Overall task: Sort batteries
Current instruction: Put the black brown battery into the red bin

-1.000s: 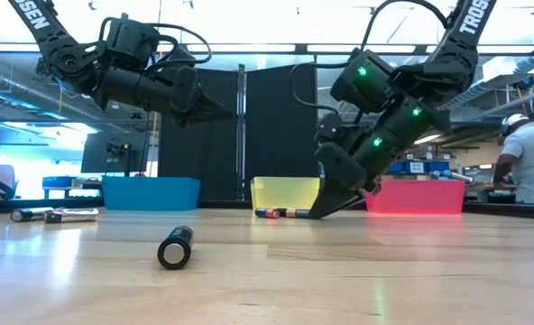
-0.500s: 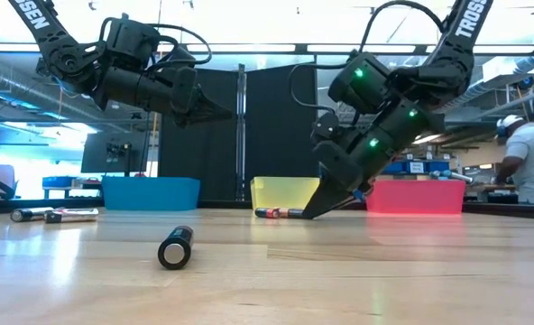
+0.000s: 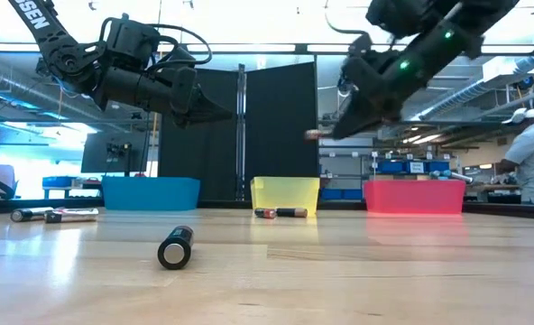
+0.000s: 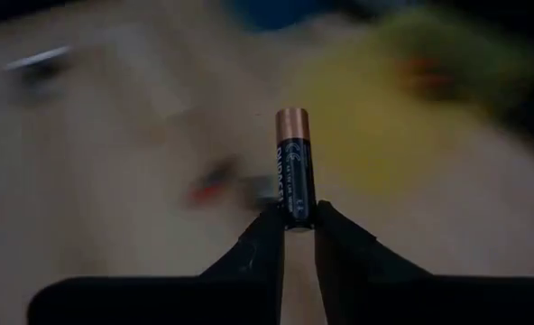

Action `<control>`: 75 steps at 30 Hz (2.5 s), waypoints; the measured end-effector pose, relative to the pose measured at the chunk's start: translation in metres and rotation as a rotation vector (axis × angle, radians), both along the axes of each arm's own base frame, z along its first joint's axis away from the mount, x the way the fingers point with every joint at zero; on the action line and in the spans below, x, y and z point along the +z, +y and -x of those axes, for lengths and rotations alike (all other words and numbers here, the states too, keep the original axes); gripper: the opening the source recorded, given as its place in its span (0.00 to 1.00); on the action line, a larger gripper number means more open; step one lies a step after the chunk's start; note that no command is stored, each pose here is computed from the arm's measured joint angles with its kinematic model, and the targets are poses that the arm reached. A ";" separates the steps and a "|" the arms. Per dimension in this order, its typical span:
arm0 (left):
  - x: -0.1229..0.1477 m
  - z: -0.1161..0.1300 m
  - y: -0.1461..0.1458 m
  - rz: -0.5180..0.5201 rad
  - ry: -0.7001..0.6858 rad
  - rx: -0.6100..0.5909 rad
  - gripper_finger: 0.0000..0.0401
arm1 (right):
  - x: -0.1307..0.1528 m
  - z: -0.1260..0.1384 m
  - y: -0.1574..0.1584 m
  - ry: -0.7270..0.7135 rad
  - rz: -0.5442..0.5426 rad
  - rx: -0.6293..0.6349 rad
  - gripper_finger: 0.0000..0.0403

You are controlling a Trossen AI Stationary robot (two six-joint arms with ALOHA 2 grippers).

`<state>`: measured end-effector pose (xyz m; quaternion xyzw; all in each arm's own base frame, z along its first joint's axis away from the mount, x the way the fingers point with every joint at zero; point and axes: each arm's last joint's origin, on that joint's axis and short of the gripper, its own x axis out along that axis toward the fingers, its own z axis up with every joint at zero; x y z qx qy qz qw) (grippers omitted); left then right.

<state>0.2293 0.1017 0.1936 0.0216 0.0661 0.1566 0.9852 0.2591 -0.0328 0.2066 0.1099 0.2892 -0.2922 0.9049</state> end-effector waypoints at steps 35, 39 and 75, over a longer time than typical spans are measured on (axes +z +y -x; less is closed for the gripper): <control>0.000 0.000 0.000 0.003 -0.001 0.000 0.03 | -0.047 0.081 -0.140 0.213 -0.177 -0.777 0.19; 0.000 0.000 0.000 0.003 -0.001 0.001 0.03 | -0.046 0.081 -0.140 0.211 -0.177 -0.770 0.23; 0.022 -0.040 -0.104 -0.168 0.431 -0.736 0.00 | 0.001 0.032 -0.028 0.055 -0.111 -0.057 0.03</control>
